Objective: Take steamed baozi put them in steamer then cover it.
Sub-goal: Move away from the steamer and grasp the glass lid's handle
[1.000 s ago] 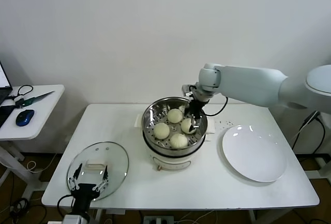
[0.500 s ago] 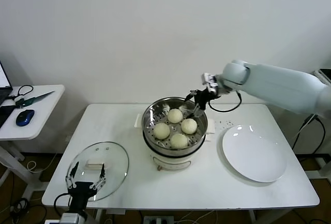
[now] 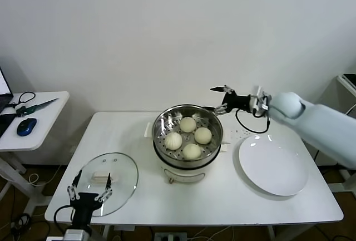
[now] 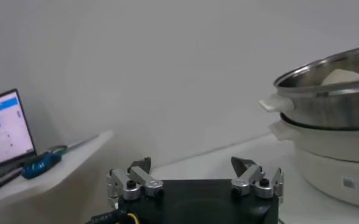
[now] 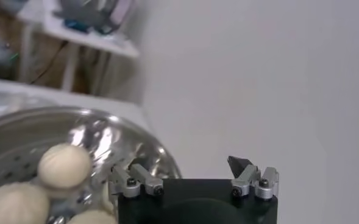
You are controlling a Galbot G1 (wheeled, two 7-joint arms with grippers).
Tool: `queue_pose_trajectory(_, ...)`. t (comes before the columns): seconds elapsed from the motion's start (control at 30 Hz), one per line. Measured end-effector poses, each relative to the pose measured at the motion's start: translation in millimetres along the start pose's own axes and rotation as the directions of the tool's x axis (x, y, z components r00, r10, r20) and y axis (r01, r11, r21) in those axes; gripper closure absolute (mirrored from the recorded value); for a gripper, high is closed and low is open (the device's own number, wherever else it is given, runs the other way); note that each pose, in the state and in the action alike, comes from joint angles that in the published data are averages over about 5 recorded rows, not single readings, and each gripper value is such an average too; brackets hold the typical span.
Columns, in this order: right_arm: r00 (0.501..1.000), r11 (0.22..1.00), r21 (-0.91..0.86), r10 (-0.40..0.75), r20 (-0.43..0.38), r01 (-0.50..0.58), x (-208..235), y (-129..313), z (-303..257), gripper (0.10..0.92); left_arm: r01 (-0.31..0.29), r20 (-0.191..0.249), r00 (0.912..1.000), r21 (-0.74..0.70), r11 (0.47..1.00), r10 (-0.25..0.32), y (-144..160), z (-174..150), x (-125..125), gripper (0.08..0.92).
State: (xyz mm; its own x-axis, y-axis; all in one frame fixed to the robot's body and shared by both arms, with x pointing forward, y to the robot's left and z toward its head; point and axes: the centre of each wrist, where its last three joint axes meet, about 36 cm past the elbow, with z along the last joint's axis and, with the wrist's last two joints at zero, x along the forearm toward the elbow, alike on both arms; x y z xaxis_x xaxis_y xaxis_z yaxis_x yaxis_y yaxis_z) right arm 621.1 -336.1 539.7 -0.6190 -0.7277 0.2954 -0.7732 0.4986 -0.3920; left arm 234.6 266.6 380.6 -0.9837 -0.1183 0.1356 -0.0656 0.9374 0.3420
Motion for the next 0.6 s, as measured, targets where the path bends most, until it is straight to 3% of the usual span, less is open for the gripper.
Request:
queue_pose_trajectory(0.17,0.988,0.987,-0.086,0.14,0.062,-0.134,16,20,24,0.2,-0.007,-0.002,1.0,-0.052,0.999,0.007,3,-5,4,0.177)
queue_pose_trajectory(0.4,0.953,0.943,-0.187,0.293,0.078,-0.274,40,50,50,0.2,-0.016,-0.012,0.9998,-0.202,0.979,0.013,10,-11,4,0.177)
queue_pose_trajectory(0.6,0.923,0.897,-0.273,0.379,0.065,-0.349,55,82,72,0.2,-0.01,-0.021,0.9998,-0.451,0.892,0.001,15,-9,4,0.177)
